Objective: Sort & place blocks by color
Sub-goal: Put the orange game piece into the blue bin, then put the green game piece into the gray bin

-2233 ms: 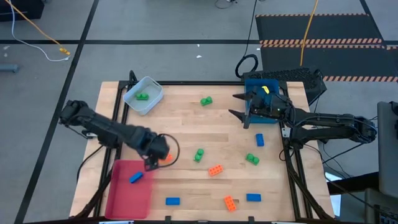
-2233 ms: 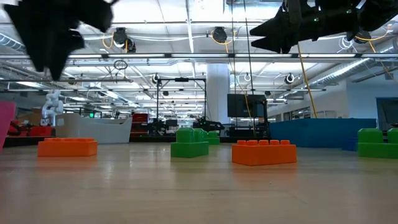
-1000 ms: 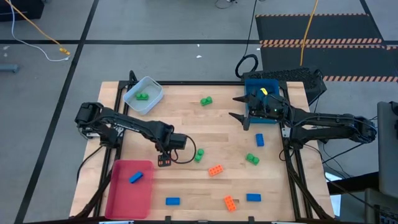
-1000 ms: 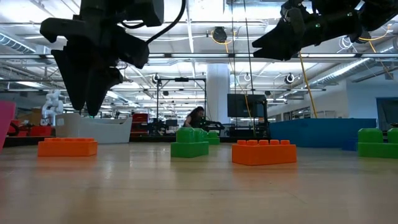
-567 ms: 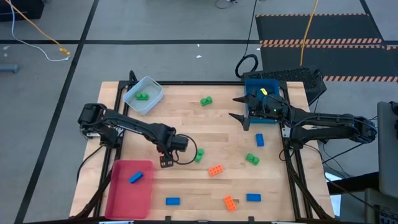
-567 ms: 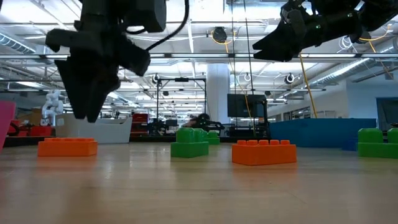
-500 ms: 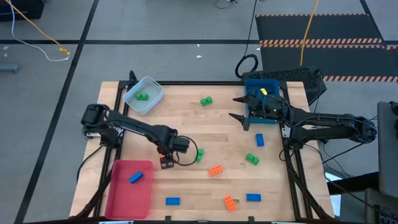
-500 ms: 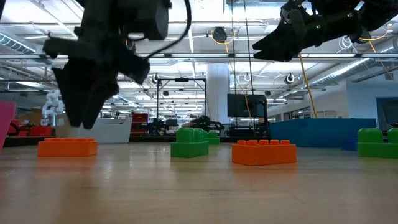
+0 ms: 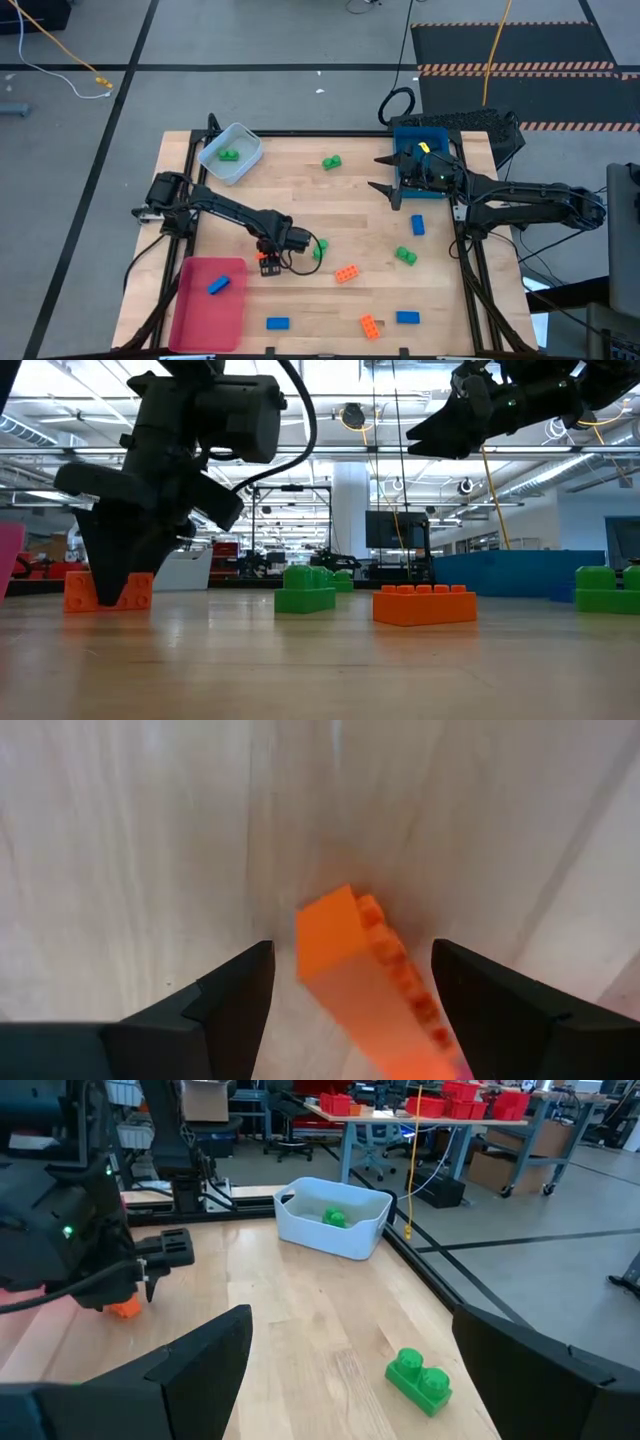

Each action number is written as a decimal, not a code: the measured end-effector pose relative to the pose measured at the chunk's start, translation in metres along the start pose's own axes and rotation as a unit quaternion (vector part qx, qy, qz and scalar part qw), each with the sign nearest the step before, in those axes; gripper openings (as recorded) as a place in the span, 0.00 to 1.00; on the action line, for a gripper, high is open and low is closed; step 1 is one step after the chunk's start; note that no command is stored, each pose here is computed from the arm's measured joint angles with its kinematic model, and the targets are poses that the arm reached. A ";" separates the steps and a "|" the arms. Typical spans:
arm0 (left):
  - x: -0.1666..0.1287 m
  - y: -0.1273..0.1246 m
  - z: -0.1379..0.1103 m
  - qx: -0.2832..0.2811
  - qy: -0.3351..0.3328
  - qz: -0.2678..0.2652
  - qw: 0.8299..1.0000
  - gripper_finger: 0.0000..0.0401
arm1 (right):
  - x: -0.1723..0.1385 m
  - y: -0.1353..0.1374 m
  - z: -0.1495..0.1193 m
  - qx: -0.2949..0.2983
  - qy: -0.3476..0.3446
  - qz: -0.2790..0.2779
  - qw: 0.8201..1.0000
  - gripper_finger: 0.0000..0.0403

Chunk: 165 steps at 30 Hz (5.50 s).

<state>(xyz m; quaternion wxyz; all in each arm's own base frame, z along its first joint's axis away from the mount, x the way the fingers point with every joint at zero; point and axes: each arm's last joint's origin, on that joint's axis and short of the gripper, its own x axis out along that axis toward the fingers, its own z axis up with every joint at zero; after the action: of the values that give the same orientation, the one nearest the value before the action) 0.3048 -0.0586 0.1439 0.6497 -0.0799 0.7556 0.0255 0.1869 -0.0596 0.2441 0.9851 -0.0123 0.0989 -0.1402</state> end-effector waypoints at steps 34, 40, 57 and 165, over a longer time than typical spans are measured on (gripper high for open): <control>-0.149 0.064 0.083 -0.004 -0.333 0.094 0.938 0.22 | 0.000 -0.001 0.003 -0.029 -0.012 -0.014 0.999 0.84; -0.205 0.068 0.096 0.012 -0.472 0.107 0.875 0.22 | -0.001 -0.001 0.003 -0.028 -0.015 -0.012 0.999 0.84; -0.240 0.075 0.110 0.032 -0.621 0.053 0.781 0.22 | -0.009 0.004 -0.001 -0.002 -0.145 0.063 0.987 0.84; -0.192 0.109 0.078 -0.133 -0.403 0.187 0.886 0.46 | -0.015 -0.042 -0.036 0.094 -0.006 -0.161 0.983 0.75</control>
<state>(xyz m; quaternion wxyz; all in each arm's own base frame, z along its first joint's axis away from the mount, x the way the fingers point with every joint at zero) 0.3921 0.0770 0.3142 0.8649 -0.0054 0.4187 0.2769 0.1541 -0.0954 0.2134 0.9470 0.0634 0.0765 -0.3054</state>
